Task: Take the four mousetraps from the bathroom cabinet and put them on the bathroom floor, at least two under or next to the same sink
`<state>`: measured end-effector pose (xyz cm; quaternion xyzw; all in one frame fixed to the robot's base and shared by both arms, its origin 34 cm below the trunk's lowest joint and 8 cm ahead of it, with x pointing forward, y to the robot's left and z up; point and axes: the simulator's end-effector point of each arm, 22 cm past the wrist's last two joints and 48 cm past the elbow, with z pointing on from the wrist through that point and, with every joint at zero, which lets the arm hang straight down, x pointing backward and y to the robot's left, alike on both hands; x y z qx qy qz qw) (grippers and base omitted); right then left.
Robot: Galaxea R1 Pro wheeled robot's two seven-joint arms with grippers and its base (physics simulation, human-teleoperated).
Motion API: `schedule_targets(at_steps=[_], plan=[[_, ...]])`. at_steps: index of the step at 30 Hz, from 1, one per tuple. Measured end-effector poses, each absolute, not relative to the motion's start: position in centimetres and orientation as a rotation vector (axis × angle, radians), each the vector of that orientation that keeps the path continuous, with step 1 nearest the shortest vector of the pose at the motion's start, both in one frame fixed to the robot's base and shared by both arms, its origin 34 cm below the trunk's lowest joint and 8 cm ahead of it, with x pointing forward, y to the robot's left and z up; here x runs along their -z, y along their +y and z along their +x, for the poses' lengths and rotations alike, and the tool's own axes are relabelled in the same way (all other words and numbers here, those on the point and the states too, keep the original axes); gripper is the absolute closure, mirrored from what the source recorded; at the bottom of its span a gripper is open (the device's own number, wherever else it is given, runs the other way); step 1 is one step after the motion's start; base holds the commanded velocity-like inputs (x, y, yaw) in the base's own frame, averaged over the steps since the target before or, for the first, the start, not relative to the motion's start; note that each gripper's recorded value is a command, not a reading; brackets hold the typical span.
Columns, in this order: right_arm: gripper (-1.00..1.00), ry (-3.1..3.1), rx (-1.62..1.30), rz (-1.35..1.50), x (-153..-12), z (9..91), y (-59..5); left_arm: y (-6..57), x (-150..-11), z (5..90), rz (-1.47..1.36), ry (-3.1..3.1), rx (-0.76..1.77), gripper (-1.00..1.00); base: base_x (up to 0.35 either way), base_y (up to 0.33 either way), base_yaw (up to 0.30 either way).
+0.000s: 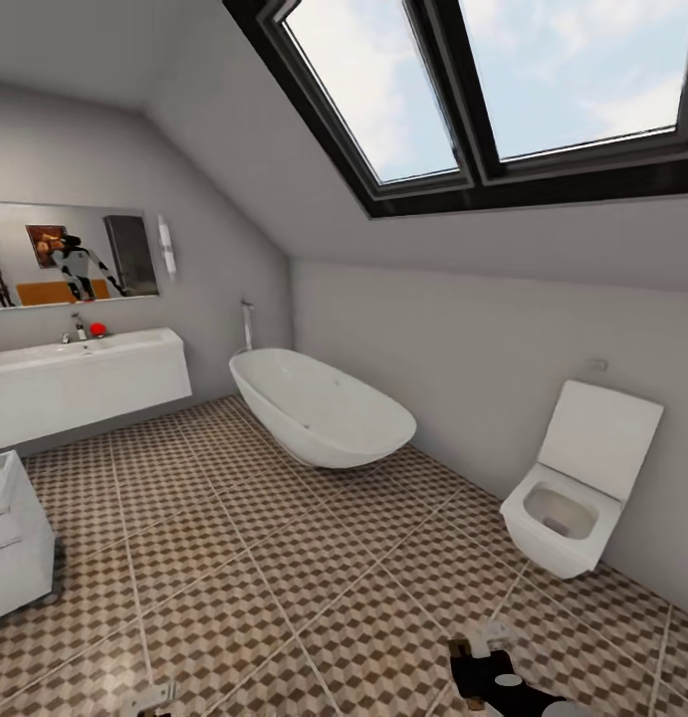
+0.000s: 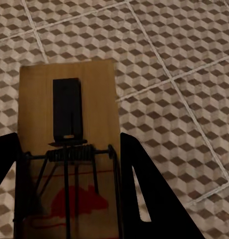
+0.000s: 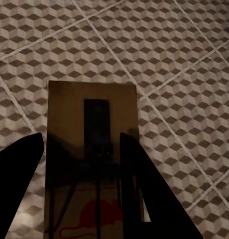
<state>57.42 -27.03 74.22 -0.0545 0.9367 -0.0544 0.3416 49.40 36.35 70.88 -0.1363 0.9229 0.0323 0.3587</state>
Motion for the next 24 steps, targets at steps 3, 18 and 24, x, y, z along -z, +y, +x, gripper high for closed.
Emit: schedule_targets(at_steps=[3, 18, 24], plan=[[1.0, 2.436, 0.142, -0.142, -74.2, 57.4, -27.0, 36.6, -70.9, 49.3, -0.354, 2.38, -0.088, 1.0, 0.088, 0.0, 0.298], [1.0, 2.435, 0.142, -0.142, -74.3, 57.4, -27.0, 37.7, -71.0, 49.2, -0.357, 2.382, -0.104, 1.0, 0.313, 0.0, 0.298], [1.0, 2.436, 0.142, -0.142, -74.3, 57.4, -27.0, 37.7, -71.0, 49.2, -0.357, 2.382, -0.105, 1.0, 0.332, 0.0, 0.298]])
